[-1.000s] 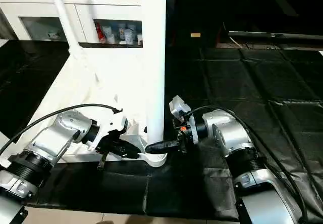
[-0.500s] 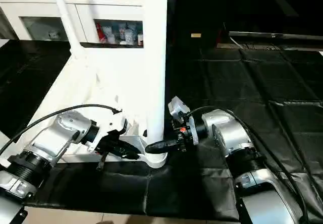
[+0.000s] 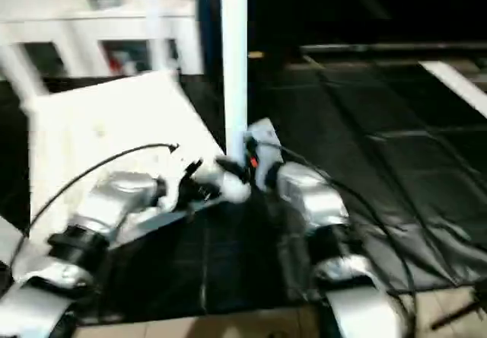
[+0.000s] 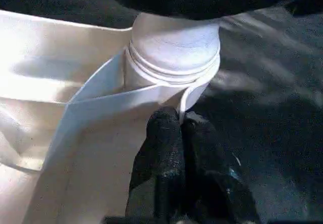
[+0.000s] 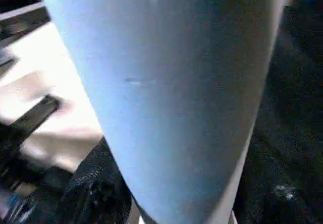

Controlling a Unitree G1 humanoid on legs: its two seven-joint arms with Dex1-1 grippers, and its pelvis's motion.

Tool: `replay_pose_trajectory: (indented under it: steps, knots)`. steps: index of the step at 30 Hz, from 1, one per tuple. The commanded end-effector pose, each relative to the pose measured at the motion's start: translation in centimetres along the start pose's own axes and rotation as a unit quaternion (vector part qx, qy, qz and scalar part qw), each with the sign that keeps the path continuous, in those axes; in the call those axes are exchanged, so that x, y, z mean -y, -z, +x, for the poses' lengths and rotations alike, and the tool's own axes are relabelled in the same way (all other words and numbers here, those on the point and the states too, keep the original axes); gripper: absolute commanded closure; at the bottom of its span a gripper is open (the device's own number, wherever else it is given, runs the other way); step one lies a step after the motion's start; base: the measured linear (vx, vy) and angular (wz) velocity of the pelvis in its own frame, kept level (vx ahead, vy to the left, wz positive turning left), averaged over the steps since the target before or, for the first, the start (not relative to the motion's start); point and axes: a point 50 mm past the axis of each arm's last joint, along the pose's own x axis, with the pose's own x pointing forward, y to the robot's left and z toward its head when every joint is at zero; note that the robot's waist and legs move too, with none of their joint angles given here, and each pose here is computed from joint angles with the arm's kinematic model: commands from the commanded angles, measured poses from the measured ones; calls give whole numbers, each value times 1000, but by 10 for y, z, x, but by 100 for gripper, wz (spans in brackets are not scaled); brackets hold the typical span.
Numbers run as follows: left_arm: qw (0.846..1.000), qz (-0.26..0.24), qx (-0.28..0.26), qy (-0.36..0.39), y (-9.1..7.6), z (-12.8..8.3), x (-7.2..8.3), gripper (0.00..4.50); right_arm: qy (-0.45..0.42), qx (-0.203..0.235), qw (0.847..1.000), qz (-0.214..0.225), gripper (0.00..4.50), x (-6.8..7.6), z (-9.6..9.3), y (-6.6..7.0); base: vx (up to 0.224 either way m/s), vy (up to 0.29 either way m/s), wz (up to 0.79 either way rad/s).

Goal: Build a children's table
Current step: Rotate leg to tighten

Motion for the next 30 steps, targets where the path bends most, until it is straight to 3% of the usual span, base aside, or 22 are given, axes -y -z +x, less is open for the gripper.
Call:
replay_pose_trajectory:
  steps: [1, 2, 5, 8, 15, 16, 18, 22, 27, 30]
  knots:
    - [998, 18, 61, 18, -33, 12, 15, 450, -58, -33, 998, 19, 242, -36, 21, 17, 0, 0, 0]
    - [998, 19, 60, 18, -33, 12, 15, 450, -58, -32, 998, 17, 242, -36, 21, 17, 0, 0, 0]
    - [998, 26, 54, 21, -31, 10, 15, 450, -61, -23, 998, 5, 177, -36, 20, 16, 0, 0, 0]
    - [998, 40, 44, 33, -26, 5, 14, 450, -80, -15, 997, 3, 174, -32, 14, 15, 0, 0, 0]
    - [997, 57, 23, 54, -16, -6, 9, 450, -119, -20, 993, -17, 93, -19, -2, 15, 9, -6, 1]
    - [995, 71, 11, 70, -13, -12, 7, 450, -156, -28, 987, -40, 86, -12, -14, 13, 0, 0, 0]
    - [994, 78, 6, 77, -12, -14, 7, 450, -170, -32, 984, -49, 86, -9, -19, 12, 0, 0, 0]
    - [987, 105, -14, 125, -7, -23, 7, 450, -238, -44, 967, -80, 43, 1, -39, 7, 0, 0, 0]
    - [976, 124, -32, 177, 0, -34, 8, 450, -259, -76, 957, -109, 2, 13, -52, 7, 0, 0, 0]
    - [966, 138, -37, 215, 2, -42, 10, 450, -281, -90, 949, -112, 2, 16, -59, 8, 0, 0, 0]
